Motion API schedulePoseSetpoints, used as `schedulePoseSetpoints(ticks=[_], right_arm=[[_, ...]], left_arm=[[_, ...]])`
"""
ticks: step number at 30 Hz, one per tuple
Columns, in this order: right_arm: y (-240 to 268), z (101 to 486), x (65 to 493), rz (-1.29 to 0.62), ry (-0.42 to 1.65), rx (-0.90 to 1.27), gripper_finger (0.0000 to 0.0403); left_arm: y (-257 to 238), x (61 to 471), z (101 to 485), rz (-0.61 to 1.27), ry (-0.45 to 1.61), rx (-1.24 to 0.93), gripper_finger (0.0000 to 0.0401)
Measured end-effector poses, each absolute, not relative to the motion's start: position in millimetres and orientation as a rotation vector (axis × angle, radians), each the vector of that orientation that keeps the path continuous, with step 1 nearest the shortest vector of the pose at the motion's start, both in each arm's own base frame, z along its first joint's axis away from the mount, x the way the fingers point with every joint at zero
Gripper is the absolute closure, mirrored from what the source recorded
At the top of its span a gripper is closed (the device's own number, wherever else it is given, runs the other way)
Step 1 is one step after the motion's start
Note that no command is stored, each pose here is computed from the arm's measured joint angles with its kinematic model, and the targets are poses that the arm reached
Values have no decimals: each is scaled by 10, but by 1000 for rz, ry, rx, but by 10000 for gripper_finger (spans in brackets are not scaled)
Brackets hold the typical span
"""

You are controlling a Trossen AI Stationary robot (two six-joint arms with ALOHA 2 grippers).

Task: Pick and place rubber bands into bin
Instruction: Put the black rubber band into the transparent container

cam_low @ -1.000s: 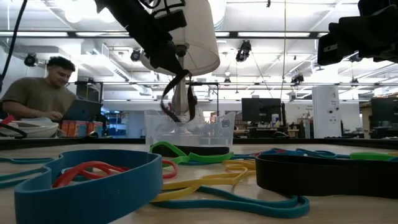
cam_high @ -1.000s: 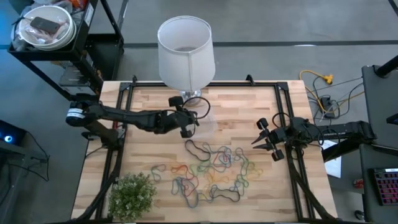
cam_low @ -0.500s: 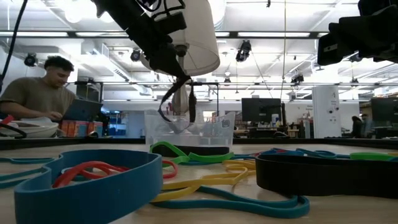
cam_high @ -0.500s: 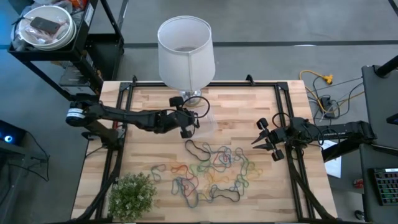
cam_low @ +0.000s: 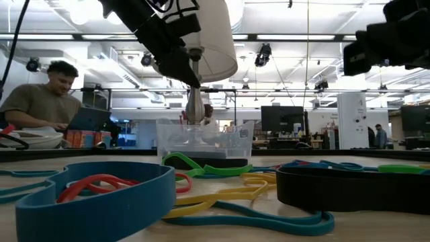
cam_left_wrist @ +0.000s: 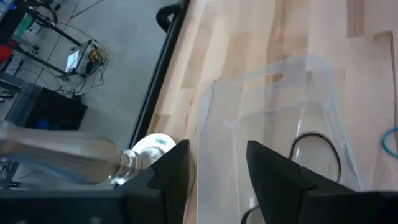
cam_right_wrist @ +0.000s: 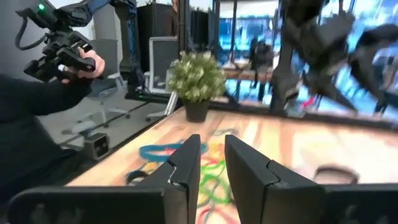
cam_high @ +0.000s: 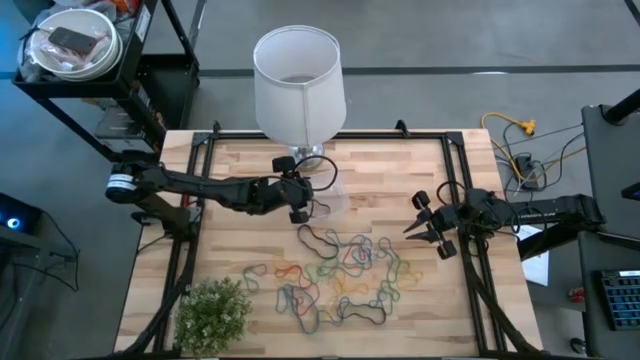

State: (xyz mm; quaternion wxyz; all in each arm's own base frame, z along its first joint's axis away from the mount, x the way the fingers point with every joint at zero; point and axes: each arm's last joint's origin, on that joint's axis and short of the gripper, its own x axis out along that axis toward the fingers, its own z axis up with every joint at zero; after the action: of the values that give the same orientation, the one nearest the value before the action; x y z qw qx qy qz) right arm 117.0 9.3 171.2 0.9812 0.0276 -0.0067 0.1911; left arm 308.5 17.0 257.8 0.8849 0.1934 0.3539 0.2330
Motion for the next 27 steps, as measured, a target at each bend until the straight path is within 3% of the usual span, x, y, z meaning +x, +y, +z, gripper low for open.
schedulePoseSetpoints(ticks=[5,15,27], right_arm=[[130,1630,1192,431,71,69,335],[256,1702,1311,505,-9,-82,335],[553,2225,1887,491,77,-265,335]], left_arm=[[-50,3021,2702,419,704,422,257],[-722,2696,2898,207,573,452,257],[-1191,2240,2774,150,506,490,257]])
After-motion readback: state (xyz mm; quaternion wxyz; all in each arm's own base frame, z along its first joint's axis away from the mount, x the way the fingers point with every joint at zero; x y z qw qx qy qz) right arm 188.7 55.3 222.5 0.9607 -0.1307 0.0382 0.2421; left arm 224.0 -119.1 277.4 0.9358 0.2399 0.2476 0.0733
